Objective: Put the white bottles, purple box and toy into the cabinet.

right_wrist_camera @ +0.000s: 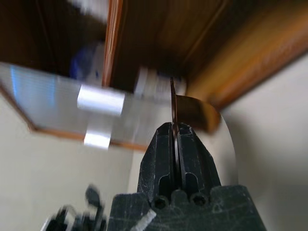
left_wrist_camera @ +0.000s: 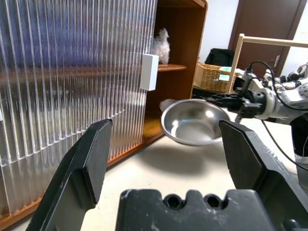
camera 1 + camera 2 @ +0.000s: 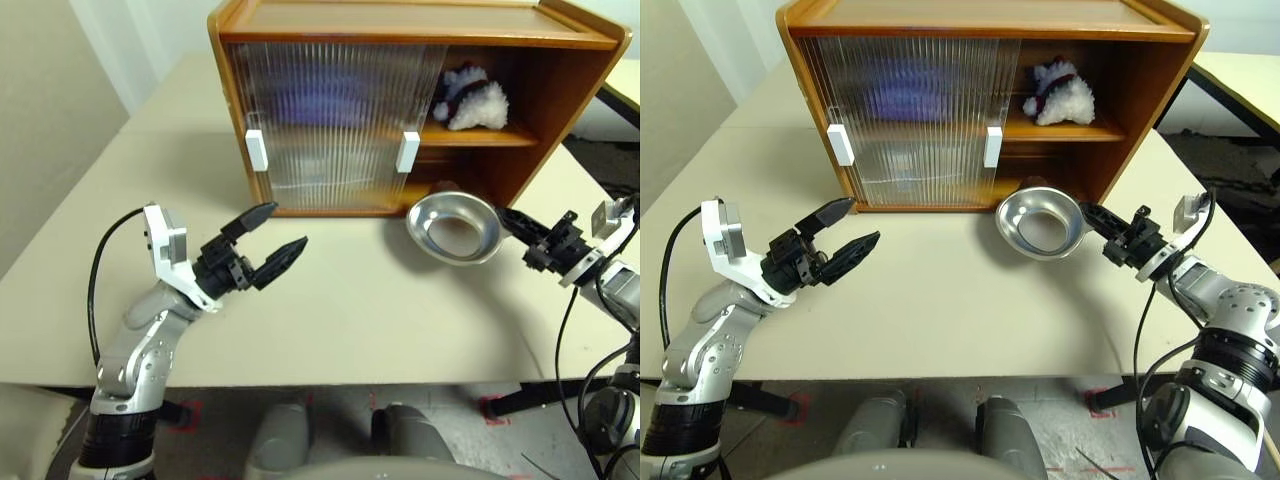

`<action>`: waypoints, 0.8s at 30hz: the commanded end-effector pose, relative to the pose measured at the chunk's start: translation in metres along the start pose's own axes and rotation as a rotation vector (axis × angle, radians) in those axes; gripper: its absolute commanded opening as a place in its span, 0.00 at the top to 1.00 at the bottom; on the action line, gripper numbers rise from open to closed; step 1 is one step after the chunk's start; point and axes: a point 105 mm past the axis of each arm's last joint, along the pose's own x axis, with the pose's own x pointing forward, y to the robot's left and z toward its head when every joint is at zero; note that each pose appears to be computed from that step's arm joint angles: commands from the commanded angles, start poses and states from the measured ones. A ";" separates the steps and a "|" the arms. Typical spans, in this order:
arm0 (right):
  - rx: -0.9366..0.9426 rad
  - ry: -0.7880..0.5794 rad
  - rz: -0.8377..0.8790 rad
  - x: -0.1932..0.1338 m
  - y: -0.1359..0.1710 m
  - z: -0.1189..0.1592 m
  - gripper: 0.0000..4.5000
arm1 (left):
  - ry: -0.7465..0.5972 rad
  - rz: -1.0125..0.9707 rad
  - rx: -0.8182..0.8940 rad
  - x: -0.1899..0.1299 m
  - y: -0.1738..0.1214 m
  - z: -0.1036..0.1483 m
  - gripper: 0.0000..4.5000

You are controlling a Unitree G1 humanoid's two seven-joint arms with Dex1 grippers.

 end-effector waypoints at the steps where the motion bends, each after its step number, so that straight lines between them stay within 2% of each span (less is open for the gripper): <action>1: 0.000 -0.077 -0.034 0.002 -0.010 0.010 1.00 | 0.008 -0.012 0.005 0.001 0.000 -0.001 0.00; 5: -0.004 -0.105 -0.051 0.010 -0.017 0.010 1.00 | 0.008 -0.016 0.003 0.001 -0.001 -0.002 0.00; 15: 0.073 -0.272 -0.019 0.039 -0.016 0.025 1.00 | 0.010 -0.022 0.008 0.002 0.000 -0.001 0.00; 24: 0.122 -0.311 -0.065 0.071 -0.022 0.017 1.00 | 0.013 -0.024 0.012 0.002 0.000 -0.001 0.00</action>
